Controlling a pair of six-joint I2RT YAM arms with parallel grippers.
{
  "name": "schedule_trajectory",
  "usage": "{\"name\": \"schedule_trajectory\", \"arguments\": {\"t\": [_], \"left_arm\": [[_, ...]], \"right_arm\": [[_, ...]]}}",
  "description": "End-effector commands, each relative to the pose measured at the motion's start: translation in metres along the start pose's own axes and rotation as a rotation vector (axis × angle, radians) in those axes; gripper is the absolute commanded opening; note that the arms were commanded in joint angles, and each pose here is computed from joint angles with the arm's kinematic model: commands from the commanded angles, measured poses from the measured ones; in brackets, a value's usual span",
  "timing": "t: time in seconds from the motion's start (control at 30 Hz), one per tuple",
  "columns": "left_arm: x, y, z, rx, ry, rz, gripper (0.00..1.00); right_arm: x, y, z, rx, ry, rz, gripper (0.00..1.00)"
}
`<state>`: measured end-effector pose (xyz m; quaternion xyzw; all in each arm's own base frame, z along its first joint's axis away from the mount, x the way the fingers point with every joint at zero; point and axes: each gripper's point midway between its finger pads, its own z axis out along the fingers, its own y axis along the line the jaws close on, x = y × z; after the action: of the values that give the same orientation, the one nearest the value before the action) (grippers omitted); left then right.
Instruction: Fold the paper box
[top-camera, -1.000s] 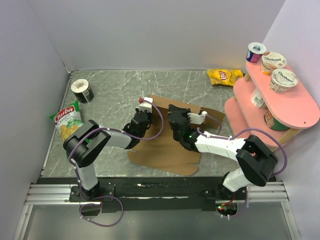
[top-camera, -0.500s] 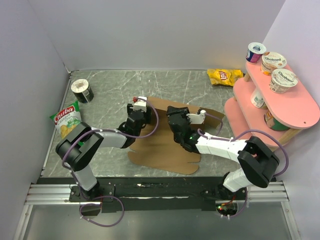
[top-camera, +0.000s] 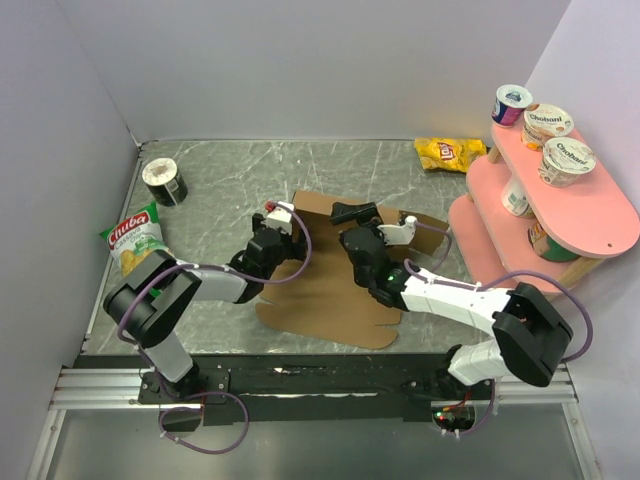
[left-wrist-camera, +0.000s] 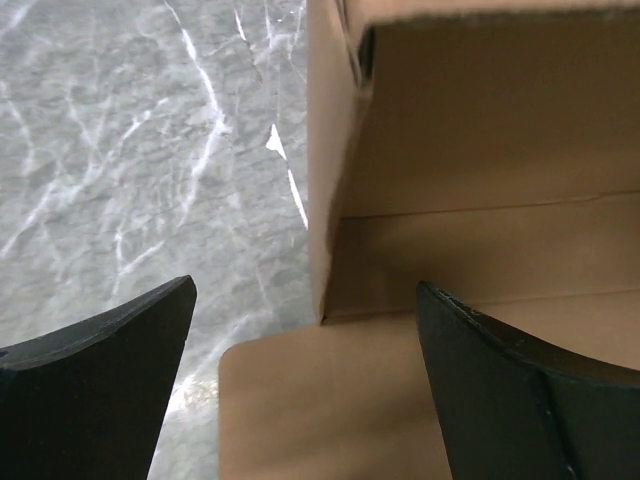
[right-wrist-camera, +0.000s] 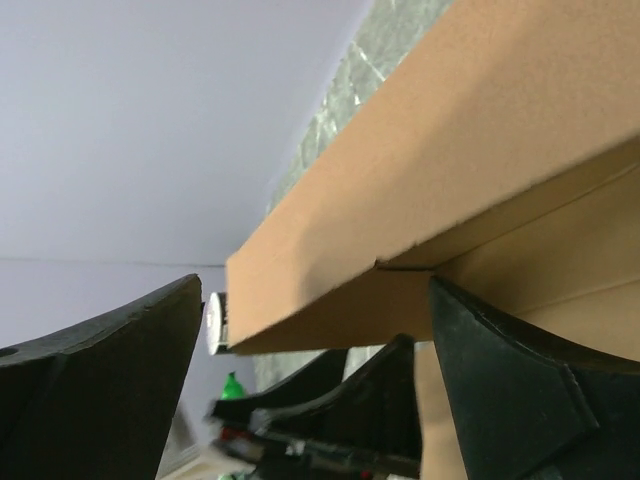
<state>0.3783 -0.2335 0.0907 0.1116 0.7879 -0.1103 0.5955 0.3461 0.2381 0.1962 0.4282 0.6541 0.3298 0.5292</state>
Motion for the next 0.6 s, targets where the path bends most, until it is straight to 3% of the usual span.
{"name": "schedule_trajectory", "arguments": {"t": [0.0,0.1,0.3,0.4,0.57], "left_arm": [[-0.021,-0.007,0.014,0.029,-0.051,-0.104,0.97],[-0.029,-0.005,0.020,0.044,-0.065,-0.148,0.97],[-0.047,-0.010,0.029,0.131,-0.102,-0.164,0.94],[-0.050,-0.009,0.036,0.137,-0.108,-0.154,0.86],[-0.051,-0.004,0.043,0.115,-0.121,-0.154,0.74]], "right_arm": [[-0.010,0.010,-0.013,-0.031,0.006,-0.011,1.00],[-0.009,0.016,-0.022,-0.062,0.044,-0.033,1.00],[0.012,0.025,-0.058,-0.172,0.252,-0.143,0.99],[0.013,0.014,-0.077,-0.211,0.328,-0.222,0.99],[-0.018,0.015,-0.102,-0.257,0.323,-0.346,0.99]]}}
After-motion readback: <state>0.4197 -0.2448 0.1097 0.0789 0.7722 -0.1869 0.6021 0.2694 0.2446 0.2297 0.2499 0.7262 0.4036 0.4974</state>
